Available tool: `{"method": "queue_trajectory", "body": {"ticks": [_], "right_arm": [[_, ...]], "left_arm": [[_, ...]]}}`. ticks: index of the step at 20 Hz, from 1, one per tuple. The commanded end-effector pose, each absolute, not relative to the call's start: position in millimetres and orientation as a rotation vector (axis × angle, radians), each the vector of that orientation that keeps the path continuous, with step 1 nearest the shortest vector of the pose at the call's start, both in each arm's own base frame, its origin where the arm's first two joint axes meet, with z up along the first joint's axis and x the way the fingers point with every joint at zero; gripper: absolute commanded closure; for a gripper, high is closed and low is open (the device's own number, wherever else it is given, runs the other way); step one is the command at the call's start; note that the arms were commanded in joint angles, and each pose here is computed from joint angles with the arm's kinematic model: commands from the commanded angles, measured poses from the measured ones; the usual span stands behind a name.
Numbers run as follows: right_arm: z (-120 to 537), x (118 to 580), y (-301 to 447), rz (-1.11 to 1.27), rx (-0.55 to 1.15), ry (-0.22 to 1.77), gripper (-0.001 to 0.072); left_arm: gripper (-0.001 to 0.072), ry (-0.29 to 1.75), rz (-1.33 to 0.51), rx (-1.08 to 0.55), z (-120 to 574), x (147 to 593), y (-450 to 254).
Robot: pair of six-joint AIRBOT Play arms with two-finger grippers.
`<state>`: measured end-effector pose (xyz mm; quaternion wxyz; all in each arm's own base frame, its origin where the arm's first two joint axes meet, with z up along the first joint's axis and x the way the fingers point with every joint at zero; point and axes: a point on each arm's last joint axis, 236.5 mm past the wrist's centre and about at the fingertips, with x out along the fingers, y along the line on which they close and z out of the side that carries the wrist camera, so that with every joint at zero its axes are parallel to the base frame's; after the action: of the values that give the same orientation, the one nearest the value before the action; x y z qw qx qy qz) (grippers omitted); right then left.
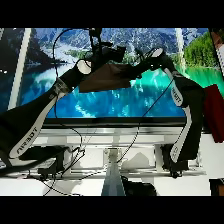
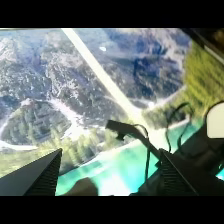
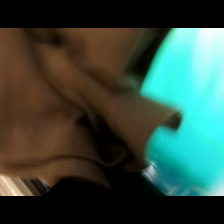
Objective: Fold the clothes and pants, and hang the long-sleeved shirts on hangers.
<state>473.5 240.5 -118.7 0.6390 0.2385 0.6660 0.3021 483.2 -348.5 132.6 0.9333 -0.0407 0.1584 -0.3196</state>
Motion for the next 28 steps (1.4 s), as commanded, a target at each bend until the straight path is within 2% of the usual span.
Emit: {"method": "queue_trajectory", "body": {"ticks": [1,2,3,4,9,13,17,20,23,26,27,28], "right_arm": [[-93.9,489.7,271.2,0.738,0.55,1.422,0.0695],[-79.7,499.9,267.8,0.742,0.542,1.381,0.0696],[-63.2,510.8,262.1,0.744,0.539,1.336,0.0695],[-43.9,522.4,252.4,0.739,0.539,1.285,0.0695],[59.1,559.4,150.7,0.605,0.557,1.06,0.0696],[104.0,541.2,5.0,0.258,0.551,1.035,0.0695],[142.9,469.3,-156.3,-0.236,0.577,1.01,0.0696],[175.3,393.8,-248.2,-0.549,0.617,0.948,0.0695],[177.1,309.2,-302.3,-0.786,0.66,1.011,0.0695],[154.5,248.0,-306.4,-0.875,0.791,1.167,0.0695],[149.1,236.2,-309.1,-0.901,0.822,1.188,0.0642],[145.8,229.1,-313.5,-0.926,0.843,1.188,0.0382]], "left_arm": [[0.0281,0.39,-0.755,0.137,119.1,468.0,-331.6],[0.0506,0.444,-0.785,0.173,115.1,461.1,-316.3],[0.0657,0.501,-0.809,0.202,111.4,453.8,-298.7],[0.0696,0.573,-0.819,0.222,106.5,445.7,-276.4],[0.0696,0.907,-0.497,0.102,94.4,429.3,-136.0],[0.0696,0.977,-0.441,0.063,102.6,408.8,-95.4],[0.0696,0.975,-0.433,0.059,103.3,409.6,-92.1],[0.0696,0.975,-0.433,0.059,103.3,409.6,-92.1],[0.0696,0.975,-0.433,0.059,103.3,409.7,-92.1],[0.0696,0.975,-0.433,0.059,103.3,409.7,-92.1],[0.0696,0.975,-0.433,0.059,103.3,409.7,-92.1],[0.0696,0.975,-0.433,0.059,103.3,409.7,-92.1]]}}
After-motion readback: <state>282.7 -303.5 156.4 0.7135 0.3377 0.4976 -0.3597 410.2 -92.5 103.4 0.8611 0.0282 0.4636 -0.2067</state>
